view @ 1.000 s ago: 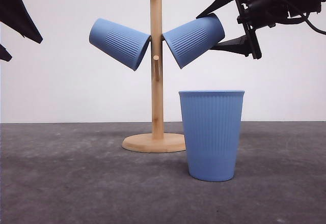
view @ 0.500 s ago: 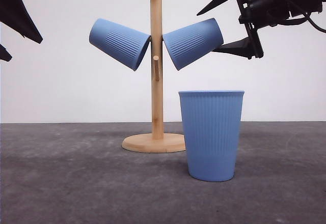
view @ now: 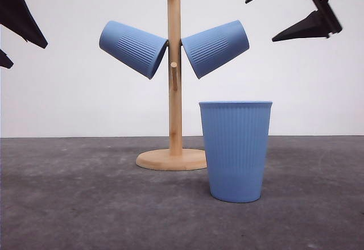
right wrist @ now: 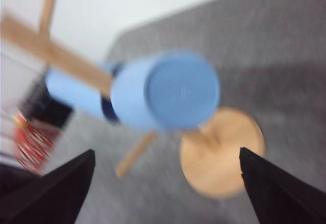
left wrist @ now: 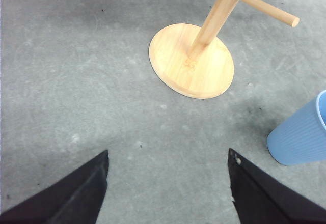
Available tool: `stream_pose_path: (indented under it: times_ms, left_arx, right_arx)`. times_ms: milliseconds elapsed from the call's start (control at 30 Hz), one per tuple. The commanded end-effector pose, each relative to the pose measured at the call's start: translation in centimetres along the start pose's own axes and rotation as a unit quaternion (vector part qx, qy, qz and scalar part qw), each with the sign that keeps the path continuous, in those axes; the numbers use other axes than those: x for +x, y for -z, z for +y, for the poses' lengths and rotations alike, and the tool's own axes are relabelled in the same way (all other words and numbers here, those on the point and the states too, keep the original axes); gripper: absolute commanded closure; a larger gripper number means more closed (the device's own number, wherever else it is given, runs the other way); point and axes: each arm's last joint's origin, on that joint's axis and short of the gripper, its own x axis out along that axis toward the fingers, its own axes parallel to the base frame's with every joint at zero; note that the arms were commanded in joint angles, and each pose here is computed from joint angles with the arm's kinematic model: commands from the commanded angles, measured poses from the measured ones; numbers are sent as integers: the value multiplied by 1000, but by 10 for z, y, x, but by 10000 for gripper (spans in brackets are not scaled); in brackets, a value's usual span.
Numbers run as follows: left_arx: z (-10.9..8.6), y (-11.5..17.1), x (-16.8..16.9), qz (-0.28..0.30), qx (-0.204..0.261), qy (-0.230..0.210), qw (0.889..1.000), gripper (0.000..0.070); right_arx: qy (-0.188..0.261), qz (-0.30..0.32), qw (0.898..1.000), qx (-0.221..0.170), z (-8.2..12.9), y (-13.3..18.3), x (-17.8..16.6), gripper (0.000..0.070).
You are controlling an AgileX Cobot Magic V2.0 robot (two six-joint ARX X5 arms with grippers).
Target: Place three cups
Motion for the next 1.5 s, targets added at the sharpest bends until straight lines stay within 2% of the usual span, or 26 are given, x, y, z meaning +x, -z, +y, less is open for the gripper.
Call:
stream_pose_path:
  times_ms: [0,100,233,433,533,667,867,1033,1100,1300,1467]
  left_arx:
    - [0,-1,2,-1,4,0,1000,268]
    - [0,-1,2,-1,4,0,1000,268]
    - [0,-1,2,-1,4,0,1000,268]
    - [0,-1,2,-1,4,0,1000,268]
    - [0,-1,2,-1,4,0,1000,268]
    - [0,-1,2,-1,4,0,1000,268]
    - [0,-1,2,-1,4,0,1000,268]
    - [0,-1,2,-1,4,0,1000,268]
    - [0,-1,2,-1,4,0,1000,268]
    - [0,-1,2,-1,3,0,1000,268]
    - [0,-1,2,0,-7,6,1000,260]
  right_arx:
    - [18,27,998,-48,6,5,2,127]
    - [69,85,993,-47,11,23,5,130]
    - [124,157,977,-65,18,45,14,165]
    - [130,210,966,-73,29,63,37,169]
    - [143,241,957,-74,29,73,50,183]
    - [167,270,945,-77,26,83,61,225]
    - [182,296,935,-70,18,90,72,306]
    - [190,321,926,-60,8,97,84,344]
    - [192,330,923,-59,5,100,89,387]
    - [188,340,919,-61,4,102,91,679]
    - [171,351,918,-64,5,97,75,697]
